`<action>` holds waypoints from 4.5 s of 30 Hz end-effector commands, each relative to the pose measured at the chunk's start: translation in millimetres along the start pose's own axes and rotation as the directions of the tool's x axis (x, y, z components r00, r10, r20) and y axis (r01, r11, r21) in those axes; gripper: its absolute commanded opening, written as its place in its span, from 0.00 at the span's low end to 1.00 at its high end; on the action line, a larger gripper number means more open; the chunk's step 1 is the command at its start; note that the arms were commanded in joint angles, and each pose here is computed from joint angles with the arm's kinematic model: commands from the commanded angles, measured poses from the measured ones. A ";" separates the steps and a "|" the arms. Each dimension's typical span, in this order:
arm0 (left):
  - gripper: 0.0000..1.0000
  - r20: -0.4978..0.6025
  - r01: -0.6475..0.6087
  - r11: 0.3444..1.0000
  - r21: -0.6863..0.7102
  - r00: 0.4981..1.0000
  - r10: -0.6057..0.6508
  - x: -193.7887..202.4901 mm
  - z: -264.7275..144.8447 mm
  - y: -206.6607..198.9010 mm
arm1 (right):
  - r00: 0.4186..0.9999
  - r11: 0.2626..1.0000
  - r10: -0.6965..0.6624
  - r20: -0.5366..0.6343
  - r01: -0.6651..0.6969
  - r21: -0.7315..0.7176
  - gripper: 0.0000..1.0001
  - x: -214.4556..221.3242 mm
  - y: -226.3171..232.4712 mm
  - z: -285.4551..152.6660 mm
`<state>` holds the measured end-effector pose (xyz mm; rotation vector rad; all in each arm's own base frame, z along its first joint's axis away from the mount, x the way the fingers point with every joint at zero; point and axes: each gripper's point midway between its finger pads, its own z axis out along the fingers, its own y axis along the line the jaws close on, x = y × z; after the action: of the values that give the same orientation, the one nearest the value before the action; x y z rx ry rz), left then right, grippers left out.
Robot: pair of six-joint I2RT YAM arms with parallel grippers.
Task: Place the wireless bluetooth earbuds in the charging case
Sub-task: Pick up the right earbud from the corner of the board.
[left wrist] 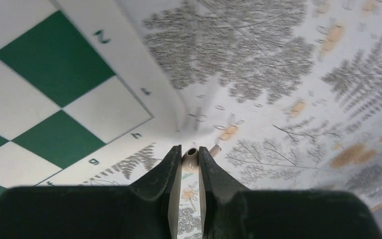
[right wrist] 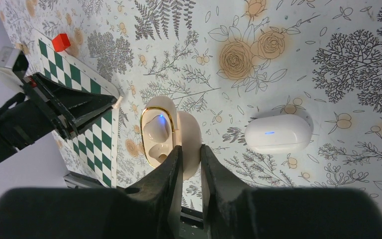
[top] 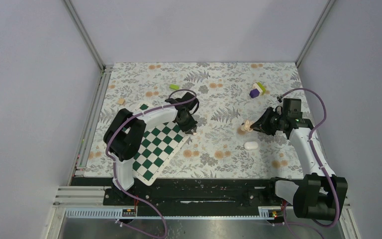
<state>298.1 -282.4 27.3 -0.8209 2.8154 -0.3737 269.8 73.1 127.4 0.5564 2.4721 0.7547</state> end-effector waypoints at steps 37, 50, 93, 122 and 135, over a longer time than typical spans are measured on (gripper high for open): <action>0.00 0.274 -0.843 0.535 -0.047 0.505 0.819 -4.3 -31.1 -64.9 | 0.953 0.944 -0.271 -0.139 0.291 0.156 0.00 66.2 29.0 60.7; 0.42 0.220 -0.891 0.455 0.001 0.444 0.869 6.7 -3.4 -75.1 | 0.950 0.934 -0.282 -0.133 0.303 0.188 0.00 69.0 16.5 55.1; 0.37 0.021 -0.939 0.343 -0.031 0.342 0.939 1.2 15.2 -43.2 | 0.952 0.944 -0.279 -0.123 0.296 0.147 0.00 66.6 28.9 50.8; 0.35 -0.031 -0.945 0.325 -0.038 0.326 0.945 3.6 6.3 -19.6 | 0.952 0.947 -0.275 -0.135 0.292 0.132 0.00 66.2 34.6 52.5; 0.03 0.021 -0.936 0.350 -0.027 0.350 0.937 0.5 -11.1 -31.3 | 0.952 0.948 -0.274 -0.137 0.291 0.130 0.00 66.9 34.6 52.5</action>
<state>306.7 -312.3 19.4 0.9319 2.7058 -0.1166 246.0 149.1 75.0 0.2131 2.6853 0.4778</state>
